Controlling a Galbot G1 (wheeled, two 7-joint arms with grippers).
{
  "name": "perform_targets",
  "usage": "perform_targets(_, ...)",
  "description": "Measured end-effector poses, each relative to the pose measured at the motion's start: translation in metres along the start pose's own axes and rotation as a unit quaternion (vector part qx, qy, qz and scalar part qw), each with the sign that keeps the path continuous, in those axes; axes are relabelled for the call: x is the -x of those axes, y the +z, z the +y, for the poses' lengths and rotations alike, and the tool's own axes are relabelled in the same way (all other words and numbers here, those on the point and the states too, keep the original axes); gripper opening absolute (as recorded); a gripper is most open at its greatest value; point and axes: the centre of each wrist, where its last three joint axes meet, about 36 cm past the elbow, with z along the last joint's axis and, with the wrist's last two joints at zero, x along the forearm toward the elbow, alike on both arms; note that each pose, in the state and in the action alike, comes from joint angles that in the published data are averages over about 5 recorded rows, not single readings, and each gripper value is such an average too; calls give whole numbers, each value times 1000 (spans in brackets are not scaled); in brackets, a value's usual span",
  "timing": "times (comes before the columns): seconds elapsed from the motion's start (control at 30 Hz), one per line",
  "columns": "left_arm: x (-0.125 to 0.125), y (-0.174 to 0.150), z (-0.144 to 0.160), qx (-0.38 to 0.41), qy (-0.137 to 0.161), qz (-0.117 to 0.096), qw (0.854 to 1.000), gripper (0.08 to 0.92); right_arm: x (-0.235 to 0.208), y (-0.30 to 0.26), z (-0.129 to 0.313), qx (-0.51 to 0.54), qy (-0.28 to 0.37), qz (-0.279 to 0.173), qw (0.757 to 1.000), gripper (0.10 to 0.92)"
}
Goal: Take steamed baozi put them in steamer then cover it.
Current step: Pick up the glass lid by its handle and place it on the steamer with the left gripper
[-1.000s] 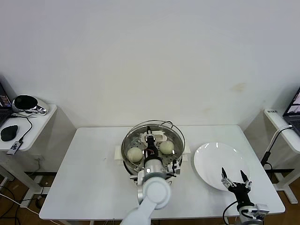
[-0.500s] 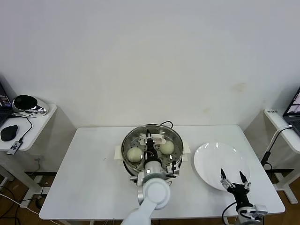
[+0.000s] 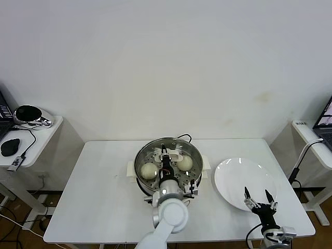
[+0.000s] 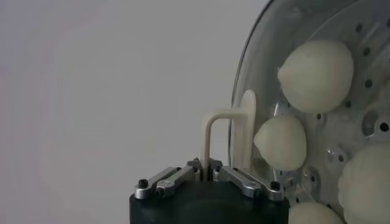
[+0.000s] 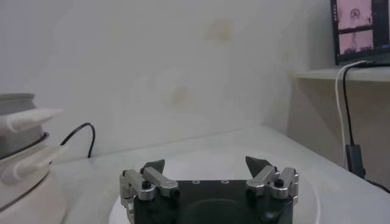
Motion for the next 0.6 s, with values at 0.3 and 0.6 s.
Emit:
perform_targets(0.3, -3, 1, -2, -5, 1, -2, 1000, 145, 0, 0, 0, 0, 0, 0, 1000, 823)
perform_targets(0.6, -8, 3, 3, -31, 2, -10, 999, 368, 0, 0, -2, -1, 1, -1, 1000, 823)
